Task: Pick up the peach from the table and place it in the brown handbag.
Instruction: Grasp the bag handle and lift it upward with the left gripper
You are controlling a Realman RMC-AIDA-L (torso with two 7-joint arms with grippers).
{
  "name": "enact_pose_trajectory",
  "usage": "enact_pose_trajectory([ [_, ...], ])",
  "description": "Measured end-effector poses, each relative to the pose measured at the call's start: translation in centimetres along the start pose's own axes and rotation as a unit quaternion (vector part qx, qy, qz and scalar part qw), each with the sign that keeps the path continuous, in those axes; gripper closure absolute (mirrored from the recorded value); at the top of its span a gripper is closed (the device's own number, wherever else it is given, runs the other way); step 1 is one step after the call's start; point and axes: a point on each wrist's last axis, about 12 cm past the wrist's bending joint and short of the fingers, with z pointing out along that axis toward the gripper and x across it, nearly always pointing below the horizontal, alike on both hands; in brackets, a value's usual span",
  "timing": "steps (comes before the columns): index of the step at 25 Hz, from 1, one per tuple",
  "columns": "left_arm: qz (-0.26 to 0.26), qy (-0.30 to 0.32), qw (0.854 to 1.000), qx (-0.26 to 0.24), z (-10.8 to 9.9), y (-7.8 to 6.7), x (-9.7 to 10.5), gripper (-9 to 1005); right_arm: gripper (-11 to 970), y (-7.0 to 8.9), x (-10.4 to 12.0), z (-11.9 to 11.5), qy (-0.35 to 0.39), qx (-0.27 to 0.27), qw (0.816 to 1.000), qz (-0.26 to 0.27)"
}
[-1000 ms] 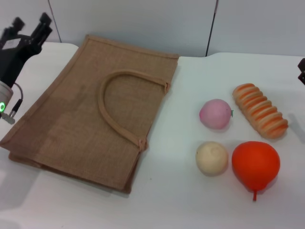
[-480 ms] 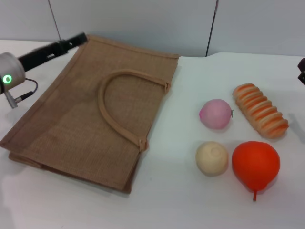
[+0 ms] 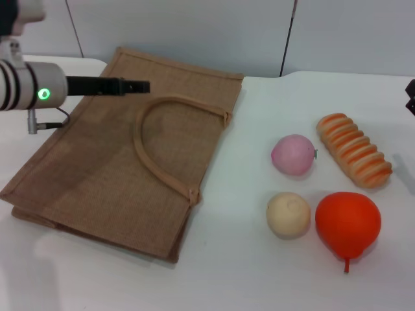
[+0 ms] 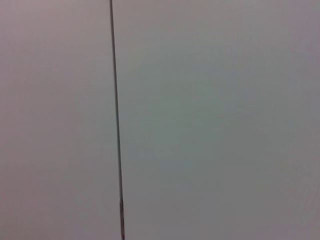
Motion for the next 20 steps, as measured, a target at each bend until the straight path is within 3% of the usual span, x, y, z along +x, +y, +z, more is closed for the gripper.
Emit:
enact_pose_trajectory([
  [6,0.043,0.047,0.997,-0.035,0.9,-1.0,-0.7,135,87,0.0,0.0,0.0,0.000,0.000,1.000,0.000],
  [20,0.106,0.073,0.989,-0.071,3.1,-2.0,0.5,136,90,0.0,-0.2,0.3,-0.003,-0.003,1.000,-0.001],
])
